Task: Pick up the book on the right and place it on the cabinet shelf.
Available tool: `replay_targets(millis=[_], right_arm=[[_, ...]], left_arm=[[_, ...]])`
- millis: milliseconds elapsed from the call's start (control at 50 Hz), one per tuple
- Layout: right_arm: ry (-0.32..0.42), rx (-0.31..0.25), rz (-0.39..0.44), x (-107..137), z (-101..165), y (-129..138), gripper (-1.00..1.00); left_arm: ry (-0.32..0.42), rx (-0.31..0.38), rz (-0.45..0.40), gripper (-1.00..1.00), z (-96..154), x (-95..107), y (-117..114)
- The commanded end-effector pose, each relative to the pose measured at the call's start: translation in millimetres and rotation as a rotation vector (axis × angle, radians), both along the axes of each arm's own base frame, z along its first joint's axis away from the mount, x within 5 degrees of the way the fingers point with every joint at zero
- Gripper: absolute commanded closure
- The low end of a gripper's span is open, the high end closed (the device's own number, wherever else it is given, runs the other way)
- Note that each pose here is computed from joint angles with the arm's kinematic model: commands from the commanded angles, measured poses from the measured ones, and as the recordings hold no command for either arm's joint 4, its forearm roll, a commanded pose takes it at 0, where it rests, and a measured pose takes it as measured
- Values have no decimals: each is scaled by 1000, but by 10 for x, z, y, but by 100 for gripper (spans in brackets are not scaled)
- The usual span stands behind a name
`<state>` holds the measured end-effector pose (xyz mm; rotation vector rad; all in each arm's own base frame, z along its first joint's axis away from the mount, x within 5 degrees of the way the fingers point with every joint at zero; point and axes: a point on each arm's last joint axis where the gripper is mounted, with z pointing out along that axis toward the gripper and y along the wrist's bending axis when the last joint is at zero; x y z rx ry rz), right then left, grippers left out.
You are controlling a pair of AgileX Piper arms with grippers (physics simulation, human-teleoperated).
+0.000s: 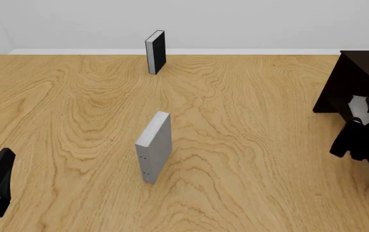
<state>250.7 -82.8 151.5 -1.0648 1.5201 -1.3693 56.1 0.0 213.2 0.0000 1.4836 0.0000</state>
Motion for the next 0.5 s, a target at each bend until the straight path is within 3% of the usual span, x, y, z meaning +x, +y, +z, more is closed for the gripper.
replay_targets(millis=[20, 500], right_arm=[[-6, 0, 36, 78, 0, 80, -100], [-10, 6, 138, 136, 10, 349, -100]], left_arm=[[0, 0, 0, -100, 0, 0, 0], [0, 0, 0, -100, 0, 0, 0]])
